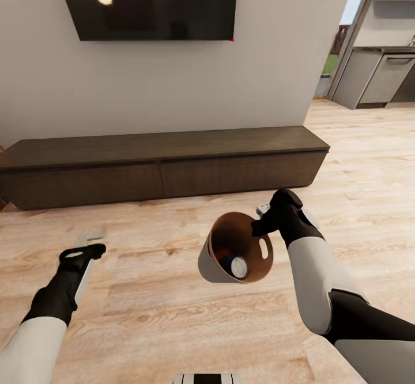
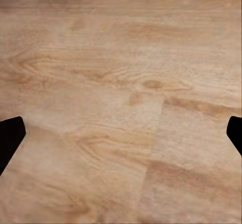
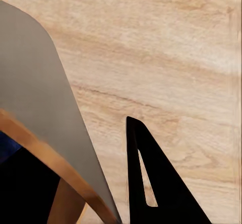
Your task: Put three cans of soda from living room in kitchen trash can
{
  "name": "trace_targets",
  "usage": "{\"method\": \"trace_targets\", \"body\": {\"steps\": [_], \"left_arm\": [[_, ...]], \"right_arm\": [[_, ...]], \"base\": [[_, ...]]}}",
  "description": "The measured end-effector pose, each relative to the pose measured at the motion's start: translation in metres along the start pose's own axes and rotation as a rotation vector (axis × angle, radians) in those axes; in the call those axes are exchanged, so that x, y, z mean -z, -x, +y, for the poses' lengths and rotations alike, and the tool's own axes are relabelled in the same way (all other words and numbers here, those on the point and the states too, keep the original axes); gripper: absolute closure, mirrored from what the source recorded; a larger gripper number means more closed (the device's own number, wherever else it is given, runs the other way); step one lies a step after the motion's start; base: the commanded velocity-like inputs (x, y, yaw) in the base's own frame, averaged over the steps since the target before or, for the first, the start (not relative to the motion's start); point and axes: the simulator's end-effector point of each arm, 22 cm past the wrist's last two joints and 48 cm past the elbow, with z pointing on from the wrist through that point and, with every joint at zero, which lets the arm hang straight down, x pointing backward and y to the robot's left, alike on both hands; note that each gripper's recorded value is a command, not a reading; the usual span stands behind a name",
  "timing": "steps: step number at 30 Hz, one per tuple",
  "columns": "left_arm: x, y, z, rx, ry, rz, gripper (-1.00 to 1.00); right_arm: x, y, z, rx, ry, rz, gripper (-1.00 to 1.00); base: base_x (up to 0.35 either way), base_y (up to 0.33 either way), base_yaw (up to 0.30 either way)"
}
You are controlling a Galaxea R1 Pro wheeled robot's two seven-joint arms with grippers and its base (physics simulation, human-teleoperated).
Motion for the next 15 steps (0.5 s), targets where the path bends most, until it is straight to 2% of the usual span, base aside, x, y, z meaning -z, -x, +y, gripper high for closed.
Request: {"method": "trace_targets", "body": {"steps": [1,4,7,9,12,14,15], "left_arm": [[-0.005,-0.025,0.006,-0.006,0.052,0.043,-1.0],[-0.008,-0.049,0.004,-0.013,0.073,0.084,-1.0],[-0.008,-0.058,-0.025,-0.009,-0.035,0.097,-1.0],[-0.006,-0.061,-0.049,-0.006,-0.139,0.099,-1.0],[-0.004,-0.065,-0.062,-0.005,-0.194,0.106,-1.0],[0.001,-0.079,-0.075,-0.009,-0.254,0.123,-1.0],[0.002,-0.085,-0.077,-0.012,-0.269,0.13,-1.0]], "right_arm": [[0.0,-0.001,-0.004,-0.005,-0.012,-0.004,1.0],[-0.004,-0.012,-0.017,0.01,-0.044,-0.012,1.0],[-0.008,-0.021,-0.027,0.044,-0.071,-0.05,1.0],[-0.013,-0.033,-0.03,0.054,-0.075,-0.081,1.0],[-0.014,-0.039,-0.037,0.083,-0.089,-0.126,1.0],[-0.016,-0.054,-0.049,0.112,-0.098,-0.213,1.0],[-0.017,-0.06,-0.055,0.127,-0.113,-0.223,1.0]], "base": [[0.0,0.0,0.0],[0.0,0.0,0.0],[0.0,0.0,0.0],[0.0,0.0,0.0],[0.0,0.0,0.0],[0.0,0.0,0.0],[0.0,0.0,0.0]]}}
